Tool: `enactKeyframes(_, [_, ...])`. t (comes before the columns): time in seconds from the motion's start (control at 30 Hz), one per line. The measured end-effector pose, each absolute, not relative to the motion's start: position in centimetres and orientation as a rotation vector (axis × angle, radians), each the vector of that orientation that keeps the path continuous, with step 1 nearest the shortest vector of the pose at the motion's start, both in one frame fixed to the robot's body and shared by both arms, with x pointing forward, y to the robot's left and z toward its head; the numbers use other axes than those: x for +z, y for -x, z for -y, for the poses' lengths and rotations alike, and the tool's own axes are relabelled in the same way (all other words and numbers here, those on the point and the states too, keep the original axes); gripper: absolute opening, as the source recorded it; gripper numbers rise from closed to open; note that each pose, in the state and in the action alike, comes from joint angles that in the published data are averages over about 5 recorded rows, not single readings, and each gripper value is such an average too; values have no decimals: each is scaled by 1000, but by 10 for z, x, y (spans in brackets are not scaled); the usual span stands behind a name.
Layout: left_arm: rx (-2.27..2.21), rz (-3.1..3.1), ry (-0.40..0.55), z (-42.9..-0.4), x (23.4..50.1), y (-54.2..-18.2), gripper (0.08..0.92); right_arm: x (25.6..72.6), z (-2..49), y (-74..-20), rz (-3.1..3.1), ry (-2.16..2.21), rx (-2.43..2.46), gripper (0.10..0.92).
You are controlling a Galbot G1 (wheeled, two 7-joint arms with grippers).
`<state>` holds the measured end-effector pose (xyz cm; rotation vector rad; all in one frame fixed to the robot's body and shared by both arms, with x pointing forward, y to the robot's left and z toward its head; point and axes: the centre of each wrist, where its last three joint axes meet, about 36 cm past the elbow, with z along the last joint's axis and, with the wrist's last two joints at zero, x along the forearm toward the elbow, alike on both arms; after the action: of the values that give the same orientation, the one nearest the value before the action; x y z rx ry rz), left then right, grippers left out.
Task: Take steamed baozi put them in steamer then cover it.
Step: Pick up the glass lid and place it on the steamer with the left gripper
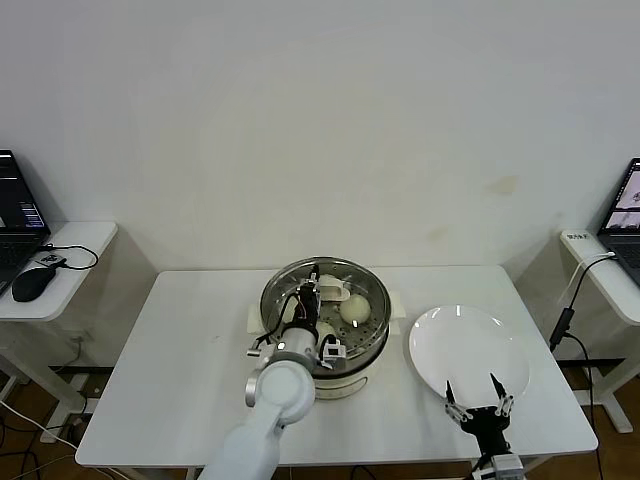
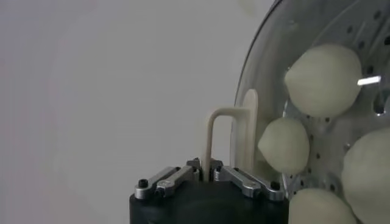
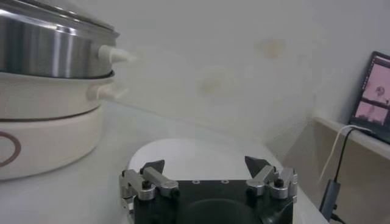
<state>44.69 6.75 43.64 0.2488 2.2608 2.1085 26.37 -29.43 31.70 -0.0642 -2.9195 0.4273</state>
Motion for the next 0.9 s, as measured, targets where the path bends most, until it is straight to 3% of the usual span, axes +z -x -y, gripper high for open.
enactKeyframes(0.47, [2097, -2276, -258, -64, 433, -442, 177, 316, 292, -262, 2913, 48, 438, 823])
enactKeyframes(0.9, [2025, -2298, -239, -78, 443, -416, 537, 315, 291, -262, 2909, 38, 443, 823])
